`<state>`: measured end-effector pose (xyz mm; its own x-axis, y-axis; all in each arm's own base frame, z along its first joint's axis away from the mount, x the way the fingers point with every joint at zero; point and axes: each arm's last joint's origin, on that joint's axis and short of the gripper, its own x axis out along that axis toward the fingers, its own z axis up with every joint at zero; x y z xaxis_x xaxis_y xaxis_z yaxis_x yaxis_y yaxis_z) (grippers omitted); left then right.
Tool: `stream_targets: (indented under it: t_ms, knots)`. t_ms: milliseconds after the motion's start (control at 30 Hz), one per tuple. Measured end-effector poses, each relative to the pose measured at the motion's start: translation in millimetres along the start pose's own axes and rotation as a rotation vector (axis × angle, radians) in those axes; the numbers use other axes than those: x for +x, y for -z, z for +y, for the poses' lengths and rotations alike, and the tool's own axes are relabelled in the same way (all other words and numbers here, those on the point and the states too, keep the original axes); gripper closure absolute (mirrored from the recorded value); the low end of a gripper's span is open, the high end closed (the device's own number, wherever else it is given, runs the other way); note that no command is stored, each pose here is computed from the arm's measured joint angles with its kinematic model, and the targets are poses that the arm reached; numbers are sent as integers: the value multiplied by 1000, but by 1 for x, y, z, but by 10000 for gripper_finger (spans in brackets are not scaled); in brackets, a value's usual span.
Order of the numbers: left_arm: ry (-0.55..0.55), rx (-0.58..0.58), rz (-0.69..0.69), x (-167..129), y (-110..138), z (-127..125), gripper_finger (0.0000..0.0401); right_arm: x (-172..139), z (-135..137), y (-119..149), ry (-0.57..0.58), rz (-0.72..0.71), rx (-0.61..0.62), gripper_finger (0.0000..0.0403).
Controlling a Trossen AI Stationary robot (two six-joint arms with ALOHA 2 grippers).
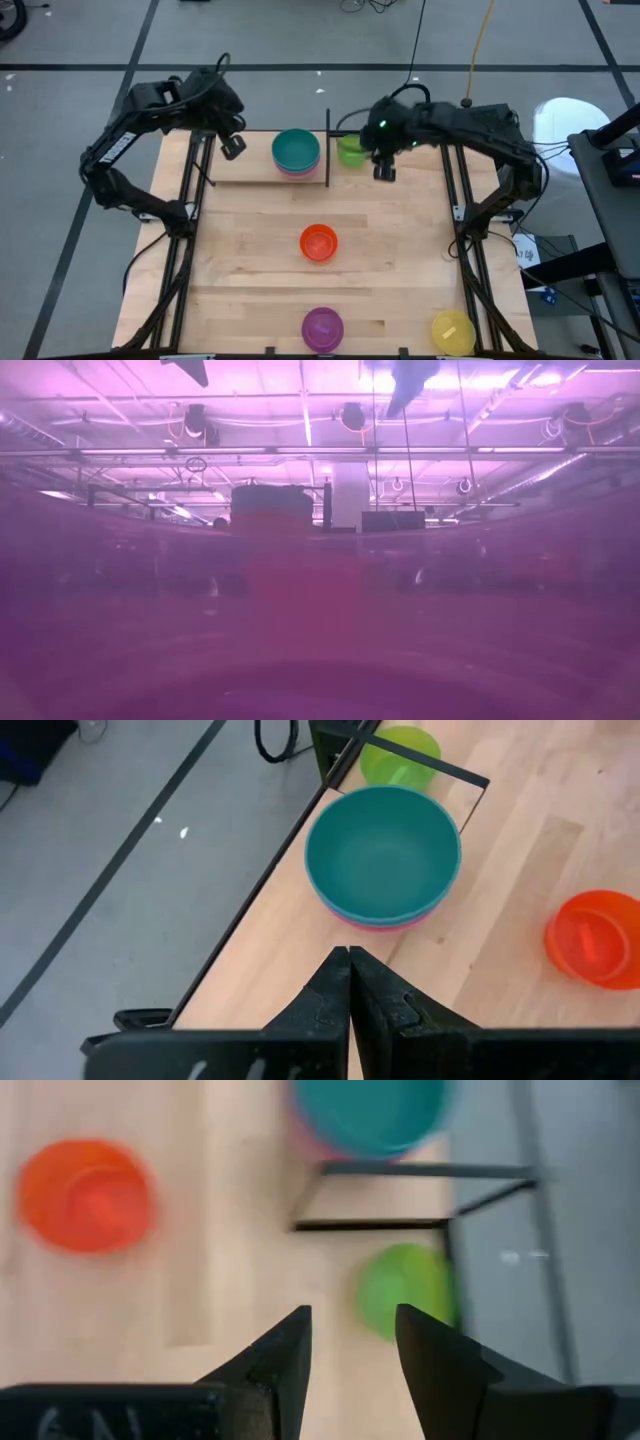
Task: Place and stack bowls onto a shelf
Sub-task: Put the orange bowl on the shelf
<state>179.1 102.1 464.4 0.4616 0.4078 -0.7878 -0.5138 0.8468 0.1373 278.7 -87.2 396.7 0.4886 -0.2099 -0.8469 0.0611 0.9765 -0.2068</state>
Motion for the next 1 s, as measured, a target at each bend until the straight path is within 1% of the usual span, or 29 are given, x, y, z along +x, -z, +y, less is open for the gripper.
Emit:
stream_targets:
  t_ms: [100, 233, 300, 367, 400, 533, 600, 700, 833, 900, 1000]
  knots:
    - [-2, -1, -11, -7, 4, 1, 396, 29, 19, 3, -81, 6, -41, 261]
    - [-4, 18, -17, -13, 8, 1, 396, 61, 47, 11, -144, 25, -192, 261]
    - [-5, 29, -5, -14, 10, 2, 396, 73, 62, 13, -161, 11, -267, 261]
    - [-6, 33, 16, -14, 12, 2, 396, 82, 75, 15, -189, -14, -305, 261]
    - [-8, 32, 29, -13, 13, 3, 396, 86, 81, 15, -225, -35, -310, 261]
    - [-13, 48, 73, -13, 18, 6, 396, 99, 106, 18, -445, -140, -291, 261]
    - [-15, 48, 73, -13, 18, 6, 396, 104, 118, 18, -487, -190, -292, 261]
    - [-18, 47, 73, -13, 18, 7, 395, 111, 130, 18, -501, -260, -280, 261]
    - [-18, 57, 73, -13, 18, 7, 395, 125, 139, 24, -485, -311, -195, 261]
    - [-17, 65, 73, -13, 18, 7, 395, 132, 140, 29, -481, -311, -160, 261]
    - [-17, 66, 73, -13, 18, 7, 395, 145, 143, 35, -464, -271, -129, 261]
